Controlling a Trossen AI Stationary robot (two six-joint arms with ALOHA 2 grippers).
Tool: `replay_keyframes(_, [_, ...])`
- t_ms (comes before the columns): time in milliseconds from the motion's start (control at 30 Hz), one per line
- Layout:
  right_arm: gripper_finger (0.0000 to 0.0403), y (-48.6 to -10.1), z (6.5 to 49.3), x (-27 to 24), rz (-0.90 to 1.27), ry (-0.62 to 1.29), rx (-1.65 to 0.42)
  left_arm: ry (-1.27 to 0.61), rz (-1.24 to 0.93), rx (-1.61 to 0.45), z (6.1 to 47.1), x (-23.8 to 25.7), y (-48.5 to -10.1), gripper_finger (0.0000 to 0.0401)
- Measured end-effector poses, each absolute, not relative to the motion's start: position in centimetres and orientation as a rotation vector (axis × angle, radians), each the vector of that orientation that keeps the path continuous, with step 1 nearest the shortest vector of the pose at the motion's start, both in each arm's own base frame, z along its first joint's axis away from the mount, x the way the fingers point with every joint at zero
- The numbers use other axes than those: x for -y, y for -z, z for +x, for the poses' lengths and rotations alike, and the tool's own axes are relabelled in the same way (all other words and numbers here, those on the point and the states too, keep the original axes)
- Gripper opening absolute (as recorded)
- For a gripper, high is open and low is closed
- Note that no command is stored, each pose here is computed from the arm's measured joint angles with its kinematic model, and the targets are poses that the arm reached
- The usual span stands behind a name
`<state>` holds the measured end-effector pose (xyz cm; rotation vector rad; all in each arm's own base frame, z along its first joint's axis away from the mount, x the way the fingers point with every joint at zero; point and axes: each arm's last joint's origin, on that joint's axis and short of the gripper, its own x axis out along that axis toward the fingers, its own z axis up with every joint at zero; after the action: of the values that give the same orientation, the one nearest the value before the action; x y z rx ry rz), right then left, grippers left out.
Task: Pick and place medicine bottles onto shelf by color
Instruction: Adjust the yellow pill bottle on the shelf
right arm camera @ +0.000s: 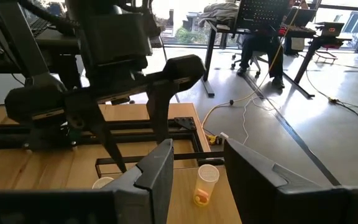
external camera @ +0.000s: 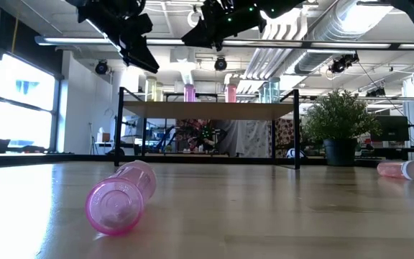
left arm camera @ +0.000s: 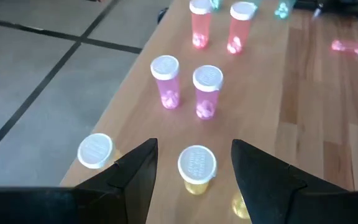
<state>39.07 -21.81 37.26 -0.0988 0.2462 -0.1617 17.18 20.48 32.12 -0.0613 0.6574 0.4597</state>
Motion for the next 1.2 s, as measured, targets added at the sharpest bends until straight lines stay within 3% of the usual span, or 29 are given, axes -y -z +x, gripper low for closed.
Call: replay_keyframes(1200, [0.0133, -37.3, 39.1, 21.8, -0.099, 0.162, -0.245, -0.485, -0.040, -0.797, 18.0, -21.5, -30.0, 0.0195])
